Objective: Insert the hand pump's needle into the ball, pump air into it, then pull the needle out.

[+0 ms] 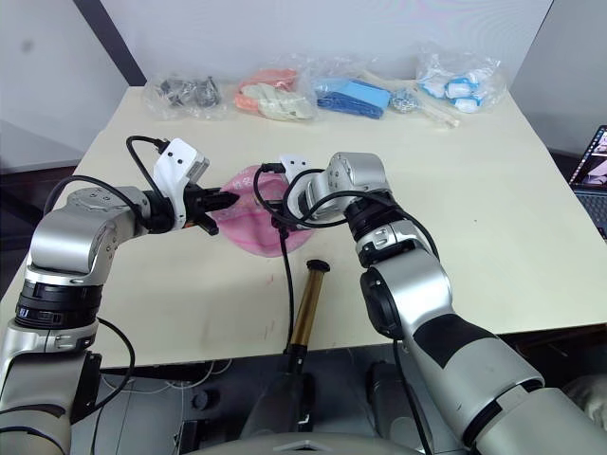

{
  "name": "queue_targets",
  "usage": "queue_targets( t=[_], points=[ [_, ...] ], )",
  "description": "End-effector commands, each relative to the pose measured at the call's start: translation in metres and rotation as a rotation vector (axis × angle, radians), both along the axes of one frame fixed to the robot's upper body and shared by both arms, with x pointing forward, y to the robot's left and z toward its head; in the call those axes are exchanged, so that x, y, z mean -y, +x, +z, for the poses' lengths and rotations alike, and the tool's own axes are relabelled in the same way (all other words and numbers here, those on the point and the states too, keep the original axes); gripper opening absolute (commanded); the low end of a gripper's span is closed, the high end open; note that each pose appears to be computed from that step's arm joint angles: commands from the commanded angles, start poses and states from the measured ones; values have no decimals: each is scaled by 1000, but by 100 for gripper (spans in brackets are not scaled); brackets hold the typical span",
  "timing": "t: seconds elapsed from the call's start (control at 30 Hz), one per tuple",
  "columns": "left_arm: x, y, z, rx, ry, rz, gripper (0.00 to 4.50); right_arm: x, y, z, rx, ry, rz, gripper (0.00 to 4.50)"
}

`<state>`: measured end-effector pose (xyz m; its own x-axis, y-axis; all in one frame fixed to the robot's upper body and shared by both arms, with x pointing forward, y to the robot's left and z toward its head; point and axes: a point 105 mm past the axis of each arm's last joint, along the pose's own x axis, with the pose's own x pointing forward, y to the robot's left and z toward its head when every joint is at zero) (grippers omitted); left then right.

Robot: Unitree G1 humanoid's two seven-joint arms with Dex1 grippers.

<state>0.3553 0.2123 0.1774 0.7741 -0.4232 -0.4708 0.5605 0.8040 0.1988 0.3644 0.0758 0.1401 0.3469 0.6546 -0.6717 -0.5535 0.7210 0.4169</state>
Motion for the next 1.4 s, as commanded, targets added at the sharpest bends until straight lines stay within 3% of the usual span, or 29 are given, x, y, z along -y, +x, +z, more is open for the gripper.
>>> queue_targets(
  t=[0.03,0.97,1.4],
  points=[
    [-2,-3,-18,-75,6,14,2,-22,-23,-16,-57,-6,67,36],
    [2,-6,-20,-70,5,0,2,-24,-25,-27,-57,-39,81,36],
    [9,-12,-22,-72,5,-46,2,-23,-17,-26,-67,-5,31,36]
  ],
)
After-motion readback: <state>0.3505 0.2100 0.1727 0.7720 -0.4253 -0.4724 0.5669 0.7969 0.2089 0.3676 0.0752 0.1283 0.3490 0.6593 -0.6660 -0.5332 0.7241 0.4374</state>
